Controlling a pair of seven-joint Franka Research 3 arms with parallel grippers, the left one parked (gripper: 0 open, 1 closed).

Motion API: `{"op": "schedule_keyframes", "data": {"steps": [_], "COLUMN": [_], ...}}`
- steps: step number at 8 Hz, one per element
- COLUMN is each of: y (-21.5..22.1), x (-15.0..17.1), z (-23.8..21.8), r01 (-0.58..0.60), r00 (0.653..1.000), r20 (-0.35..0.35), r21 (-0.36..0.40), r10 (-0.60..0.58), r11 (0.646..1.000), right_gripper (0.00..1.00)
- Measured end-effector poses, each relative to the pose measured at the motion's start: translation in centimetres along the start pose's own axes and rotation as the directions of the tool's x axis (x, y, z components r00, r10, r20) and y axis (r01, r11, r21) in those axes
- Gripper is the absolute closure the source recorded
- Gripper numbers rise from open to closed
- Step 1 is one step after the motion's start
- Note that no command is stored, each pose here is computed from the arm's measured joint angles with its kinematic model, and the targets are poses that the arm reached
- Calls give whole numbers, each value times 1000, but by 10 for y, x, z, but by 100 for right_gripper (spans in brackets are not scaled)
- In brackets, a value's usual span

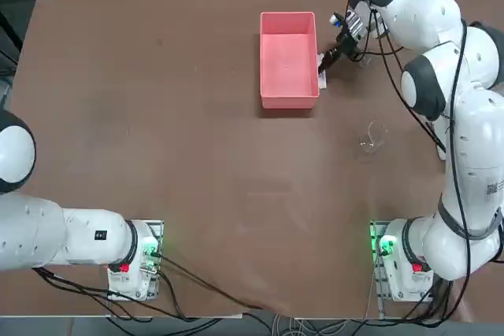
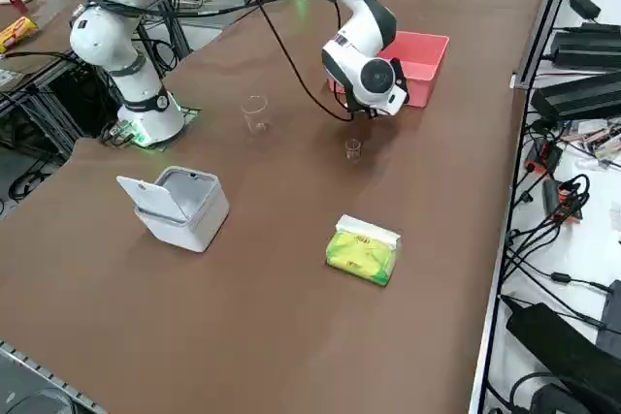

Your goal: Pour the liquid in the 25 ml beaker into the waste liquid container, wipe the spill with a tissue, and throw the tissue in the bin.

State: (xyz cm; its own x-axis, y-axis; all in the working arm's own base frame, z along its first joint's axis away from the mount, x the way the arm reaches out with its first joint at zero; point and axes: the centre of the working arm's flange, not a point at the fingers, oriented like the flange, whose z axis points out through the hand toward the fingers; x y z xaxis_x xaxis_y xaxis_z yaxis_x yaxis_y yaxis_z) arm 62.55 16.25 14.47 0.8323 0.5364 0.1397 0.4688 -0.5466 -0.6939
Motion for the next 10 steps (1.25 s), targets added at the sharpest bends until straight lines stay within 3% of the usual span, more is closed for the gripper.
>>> {"op": "schedule_keyframes", "data": {"steps": [7, 10], "y": [-1, 5], "x": [9, 9], "z": [-11, -38], "r01": [18, 11], "r00": [1000, 999], "r20": [-17, -42], "r21": [-26, -64], "r10": [-18, -14], "r11": [999, 998], "right_gripper": [98, 98]}}
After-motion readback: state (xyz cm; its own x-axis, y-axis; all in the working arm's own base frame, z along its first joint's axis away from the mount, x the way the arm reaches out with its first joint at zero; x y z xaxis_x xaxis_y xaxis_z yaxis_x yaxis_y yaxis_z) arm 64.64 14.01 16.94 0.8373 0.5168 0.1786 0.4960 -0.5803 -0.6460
